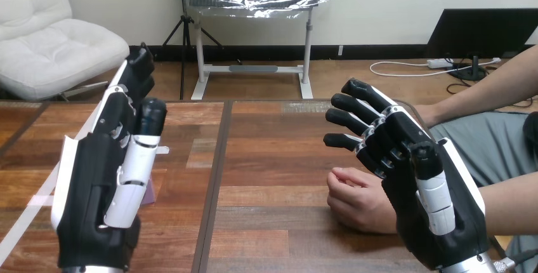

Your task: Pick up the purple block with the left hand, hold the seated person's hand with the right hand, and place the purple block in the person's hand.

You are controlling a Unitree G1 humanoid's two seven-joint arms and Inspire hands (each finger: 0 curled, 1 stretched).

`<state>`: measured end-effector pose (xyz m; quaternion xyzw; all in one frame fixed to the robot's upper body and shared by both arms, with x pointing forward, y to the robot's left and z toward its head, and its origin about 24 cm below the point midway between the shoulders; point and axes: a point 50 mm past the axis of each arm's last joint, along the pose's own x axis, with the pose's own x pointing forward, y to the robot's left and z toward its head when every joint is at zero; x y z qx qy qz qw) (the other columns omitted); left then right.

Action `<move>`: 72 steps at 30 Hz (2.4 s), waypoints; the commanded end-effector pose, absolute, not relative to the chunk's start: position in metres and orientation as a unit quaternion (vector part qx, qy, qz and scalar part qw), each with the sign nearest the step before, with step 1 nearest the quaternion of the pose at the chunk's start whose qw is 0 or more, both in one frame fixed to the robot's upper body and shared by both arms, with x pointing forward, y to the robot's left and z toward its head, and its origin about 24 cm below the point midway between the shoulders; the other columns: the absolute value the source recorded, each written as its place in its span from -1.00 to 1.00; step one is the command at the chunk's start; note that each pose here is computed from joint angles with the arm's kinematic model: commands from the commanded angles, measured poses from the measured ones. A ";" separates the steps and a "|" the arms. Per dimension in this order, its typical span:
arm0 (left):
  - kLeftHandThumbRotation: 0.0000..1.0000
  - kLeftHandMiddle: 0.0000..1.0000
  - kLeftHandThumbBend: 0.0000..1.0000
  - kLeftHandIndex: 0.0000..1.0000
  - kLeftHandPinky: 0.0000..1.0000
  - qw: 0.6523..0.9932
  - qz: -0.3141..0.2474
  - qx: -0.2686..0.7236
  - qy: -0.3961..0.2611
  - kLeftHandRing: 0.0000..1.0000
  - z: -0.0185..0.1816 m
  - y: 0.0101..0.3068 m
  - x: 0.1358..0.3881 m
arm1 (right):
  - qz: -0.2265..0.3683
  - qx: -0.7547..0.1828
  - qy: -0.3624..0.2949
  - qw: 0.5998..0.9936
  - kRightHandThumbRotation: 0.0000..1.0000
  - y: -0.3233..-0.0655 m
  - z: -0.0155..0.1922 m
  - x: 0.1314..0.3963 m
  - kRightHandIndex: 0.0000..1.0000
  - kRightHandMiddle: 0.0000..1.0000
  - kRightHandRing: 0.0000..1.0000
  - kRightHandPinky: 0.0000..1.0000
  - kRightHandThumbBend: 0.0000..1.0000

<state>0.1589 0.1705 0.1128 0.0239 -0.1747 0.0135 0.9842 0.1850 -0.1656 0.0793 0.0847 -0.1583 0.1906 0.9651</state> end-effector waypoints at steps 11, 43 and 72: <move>0.67 0.83 0.11 0.79 1.00 0.975 0.037 0.114 -0.187 0.85 0.113 0.193 0.186 | 0.200 0.073 -0.213 0.953 0.63 -0.163 0.102 0.194 0.72 0.70 0.69 0.50 0.70; 0.47 0.85 -0.15 0.81 0.69 0.967 0.057 0.201 -0.145 0.83 0.101 0.231 0.239 | 0.202 0.071 -0.216 0.953 0.62 -0.162 0.102 0.198 0.73 0.70 0.68 0.48 0.73; 0.13 0.84 -0.14 0.80 0.56 0.959 0.011 0.282 -0.031 0.78 0.068 0.246 0.287 | 0.205 0.070 -0.222 0.951 0.61 -0.163 0.103 0.198 0.72 0.71 0.69 0.48 0.71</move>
